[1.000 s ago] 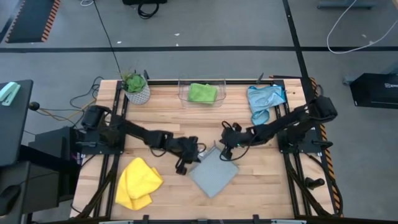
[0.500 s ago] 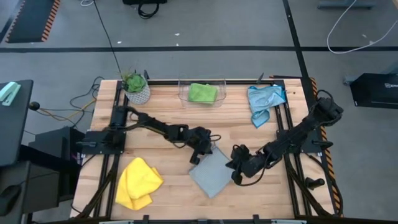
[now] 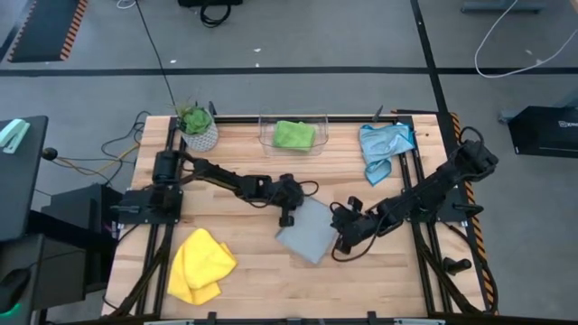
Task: Fold microfiber towels
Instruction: Fold the gray microfiber cloth
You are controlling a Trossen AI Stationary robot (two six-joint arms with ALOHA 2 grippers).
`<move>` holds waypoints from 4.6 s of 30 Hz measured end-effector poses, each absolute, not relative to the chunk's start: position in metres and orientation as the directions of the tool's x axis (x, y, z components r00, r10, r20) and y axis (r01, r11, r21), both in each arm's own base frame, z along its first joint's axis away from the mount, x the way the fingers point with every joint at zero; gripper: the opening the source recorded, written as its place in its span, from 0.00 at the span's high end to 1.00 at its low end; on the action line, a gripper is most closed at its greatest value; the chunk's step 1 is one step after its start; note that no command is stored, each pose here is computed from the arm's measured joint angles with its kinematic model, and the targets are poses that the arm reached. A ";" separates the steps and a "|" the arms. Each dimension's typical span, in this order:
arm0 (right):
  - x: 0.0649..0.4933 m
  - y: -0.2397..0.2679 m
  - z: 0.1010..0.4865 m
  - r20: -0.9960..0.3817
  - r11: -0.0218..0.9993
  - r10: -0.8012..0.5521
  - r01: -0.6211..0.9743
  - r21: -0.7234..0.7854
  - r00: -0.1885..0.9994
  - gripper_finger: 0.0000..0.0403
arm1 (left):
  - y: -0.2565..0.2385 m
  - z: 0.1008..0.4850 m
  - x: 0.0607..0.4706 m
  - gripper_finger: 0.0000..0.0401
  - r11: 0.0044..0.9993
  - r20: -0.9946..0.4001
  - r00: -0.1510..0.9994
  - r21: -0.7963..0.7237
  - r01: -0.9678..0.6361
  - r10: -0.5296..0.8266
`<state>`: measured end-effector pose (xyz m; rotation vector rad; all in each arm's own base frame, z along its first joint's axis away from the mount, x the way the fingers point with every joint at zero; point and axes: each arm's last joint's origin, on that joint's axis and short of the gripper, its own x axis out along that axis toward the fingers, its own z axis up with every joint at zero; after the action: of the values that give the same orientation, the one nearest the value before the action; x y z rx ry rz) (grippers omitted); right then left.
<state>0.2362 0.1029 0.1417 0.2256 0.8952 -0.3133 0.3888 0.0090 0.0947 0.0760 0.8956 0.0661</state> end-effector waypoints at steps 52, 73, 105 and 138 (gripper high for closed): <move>0.239 0.144 0.174 -0.565 0.993 0.044 0.026 0.116 0.824 0.77 | -0.149 0.135 0.332 0.94 0.969 -0.742 0.670 0.194 0.156 0.040; 0.239 0.153 0.111 -0.702 0.892 -0.126 -0.230 -0.389 0.701 0.33 | -0.162 0.160 0.345 0.96 0.996 -0.707 0.707 0.065 0.060 0.003; 0.237 0.150 0.168 -0.559 0.978 -0.016 -0.104 -0.183 0.829 0.95 | -0.202 0.180 0.306 0.97 0.954 -0.601 0.769 -0.036 -0.299 0.218; 0.292 0.035 0.131 -0.668 0.971 -0.175 0.238 0.003 0.723 0.92 | -0.122 0.135 0.298 0.83 0.737 -0.633 0.551 0.044 -0.675 0.543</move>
<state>0.2920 0.0354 0.1306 0.0912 0.7274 -0.2281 0.2977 -0.1222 0.1353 -0.2141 0.6708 0.7267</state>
